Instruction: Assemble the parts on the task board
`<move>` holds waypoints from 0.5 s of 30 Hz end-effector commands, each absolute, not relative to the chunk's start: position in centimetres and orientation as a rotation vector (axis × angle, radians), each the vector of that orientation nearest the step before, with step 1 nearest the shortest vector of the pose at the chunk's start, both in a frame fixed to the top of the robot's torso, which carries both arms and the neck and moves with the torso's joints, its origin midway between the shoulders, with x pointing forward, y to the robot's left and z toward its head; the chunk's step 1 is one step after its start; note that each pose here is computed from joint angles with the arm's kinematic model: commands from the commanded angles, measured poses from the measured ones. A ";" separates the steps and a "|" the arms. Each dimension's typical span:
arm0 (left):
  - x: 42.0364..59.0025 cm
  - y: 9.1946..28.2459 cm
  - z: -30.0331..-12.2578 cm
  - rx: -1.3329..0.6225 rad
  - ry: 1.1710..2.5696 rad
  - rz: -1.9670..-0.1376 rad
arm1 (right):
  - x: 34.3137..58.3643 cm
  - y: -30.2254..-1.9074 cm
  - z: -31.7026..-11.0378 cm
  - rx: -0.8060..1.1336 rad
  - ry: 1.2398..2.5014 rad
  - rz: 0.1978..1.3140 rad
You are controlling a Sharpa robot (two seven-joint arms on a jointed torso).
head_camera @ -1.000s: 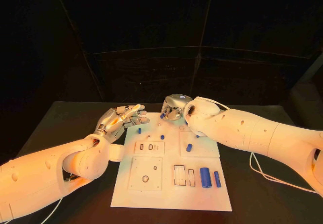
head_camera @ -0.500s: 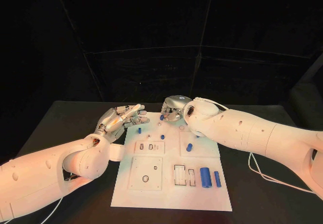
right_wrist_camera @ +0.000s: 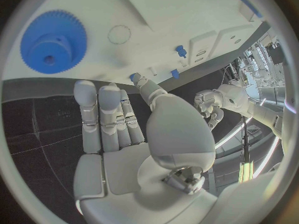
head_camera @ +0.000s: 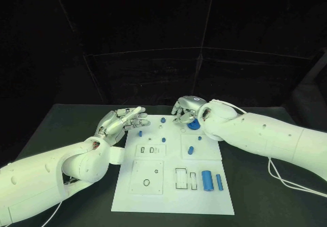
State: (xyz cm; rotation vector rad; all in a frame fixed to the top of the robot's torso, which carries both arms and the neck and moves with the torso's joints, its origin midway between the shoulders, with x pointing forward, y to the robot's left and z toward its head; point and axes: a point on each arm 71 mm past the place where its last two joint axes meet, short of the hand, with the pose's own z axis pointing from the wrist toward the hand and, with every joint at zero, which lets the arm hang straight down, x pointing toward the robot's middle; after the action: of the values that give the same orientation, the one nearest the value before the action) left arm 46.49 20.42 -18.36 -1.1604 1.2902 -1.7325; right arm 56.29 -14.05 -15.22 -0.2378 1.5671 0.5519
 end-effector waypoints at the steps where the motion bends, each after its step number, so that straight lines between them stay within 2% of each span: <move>1: 46.5 20.5 -18.2 -1.153 1.289 -1.748 | 55.7 -15.6 -14.0 -0.105 1.545 0.596; 9: 46.5 20.8 -18.2 -1.158 1.286 -1.742 | 54.8 -19.6 -14.2 0.034 1.699 0.563; 15: 46.6 20.8 -18.3 -1.161 1.284 -1.741 | 55.0 -21.3 -14.6 0.056 1.755 0.494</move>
State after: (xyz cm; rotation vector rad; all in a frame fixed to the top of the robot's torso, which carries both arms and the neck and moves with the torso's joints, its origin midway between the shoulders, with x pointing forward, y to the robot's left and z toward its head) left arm 46.58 20.90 -18.38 -1.1645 1.2860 -1.7217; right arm 54.88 -21.05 -14.20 0.0162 1.6777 0.5235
